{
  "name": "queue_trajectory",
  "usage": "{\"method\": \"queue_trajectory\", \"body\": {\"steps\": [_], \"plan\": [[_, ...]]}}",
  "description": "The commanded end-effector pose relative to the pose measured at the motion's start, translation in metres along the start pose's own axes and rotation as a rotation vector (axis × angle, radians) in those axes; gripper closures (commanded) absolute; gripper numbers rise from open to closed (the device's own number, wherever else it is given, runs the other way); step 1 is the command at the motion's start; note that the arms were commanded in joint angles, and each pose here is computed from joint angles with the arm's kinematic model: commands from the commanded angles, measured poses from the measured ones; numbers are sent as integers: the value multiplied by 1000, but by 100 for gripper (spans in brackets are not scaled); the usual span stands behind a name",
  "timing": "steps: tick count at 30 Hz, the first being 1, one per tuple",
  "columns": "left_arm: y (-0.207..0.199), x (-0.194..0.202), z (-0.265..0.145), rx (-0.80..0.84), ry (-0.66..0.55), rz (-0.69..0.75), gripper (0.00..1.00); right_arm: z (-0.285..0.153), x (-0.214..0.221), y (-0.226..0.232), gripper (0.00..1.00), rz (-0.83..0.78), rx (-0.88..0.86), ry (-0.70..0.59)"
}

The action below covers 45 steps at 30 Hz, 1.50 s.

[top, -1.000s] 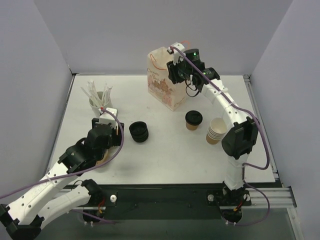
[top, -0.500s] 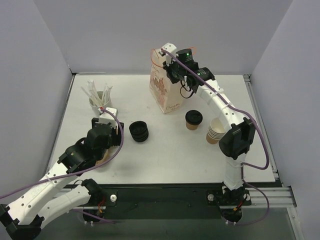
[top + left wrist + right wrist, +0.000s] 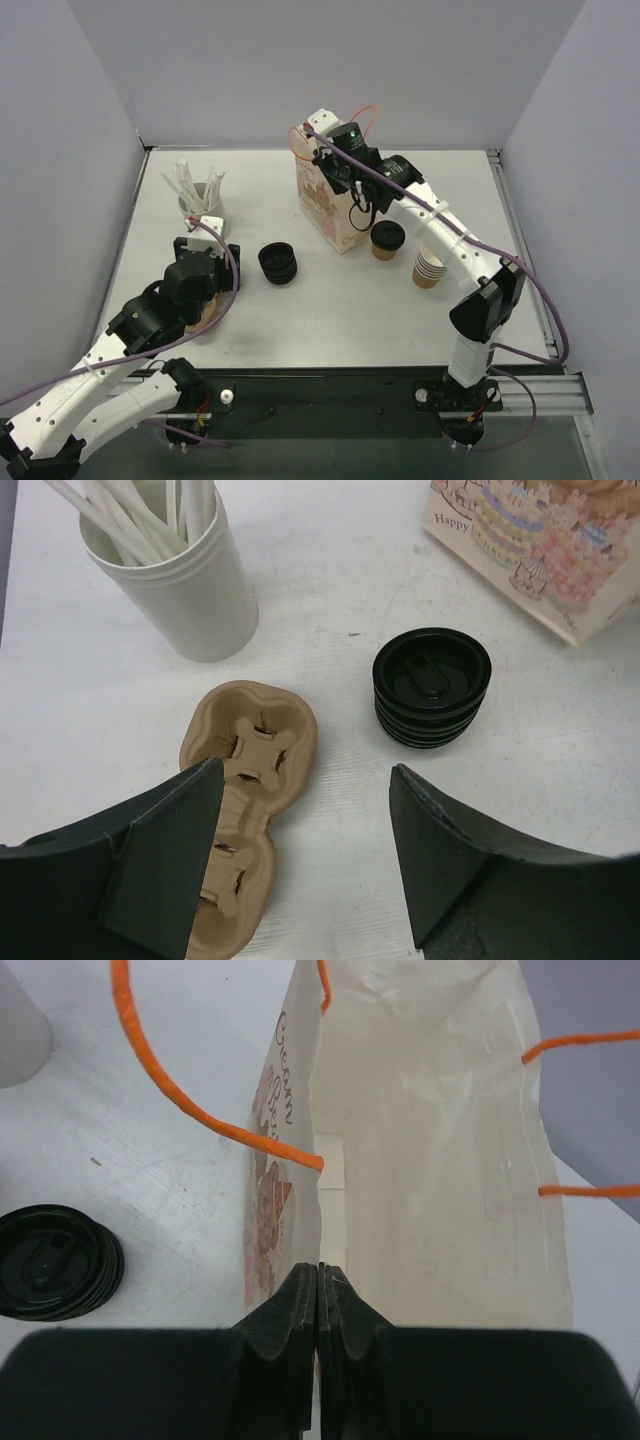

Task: Pack the takeout coffee

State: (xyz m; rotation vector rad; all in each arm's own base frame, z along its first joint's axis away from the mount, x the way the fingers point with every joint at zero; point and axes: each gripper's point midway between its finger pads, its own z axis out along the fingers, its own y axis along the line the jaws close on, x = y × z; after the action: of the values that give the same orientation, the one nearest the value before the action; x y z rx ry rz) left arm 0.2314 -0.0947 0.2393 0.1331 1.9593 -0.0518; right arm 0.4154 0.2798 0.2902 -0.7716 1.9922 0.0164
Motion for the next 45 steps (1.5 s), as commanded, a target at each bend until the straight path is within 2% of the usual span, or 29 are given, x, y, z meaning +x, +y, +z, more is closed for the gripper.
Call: {"method": "queue_trajectory", "body": {"steps": [1,10,18,28,45], "plan": [[10,-15,-4,-40,-66,-51,23,-50,1,-3,100,78,80,4],[13,-16,-9,-40,-81,-70,23,-86,32,36,100,112,77,37],[11,-16,-9,-29,-81,-79,23,-116,74,68,100,-50,56,85],[9,-12,-6,-33,-63,-98,24,-139,110,77,100,-64,60,116],[1,-1,7,-65,16,-115,24,-160,117,84,100,-13,-8,82]]}}
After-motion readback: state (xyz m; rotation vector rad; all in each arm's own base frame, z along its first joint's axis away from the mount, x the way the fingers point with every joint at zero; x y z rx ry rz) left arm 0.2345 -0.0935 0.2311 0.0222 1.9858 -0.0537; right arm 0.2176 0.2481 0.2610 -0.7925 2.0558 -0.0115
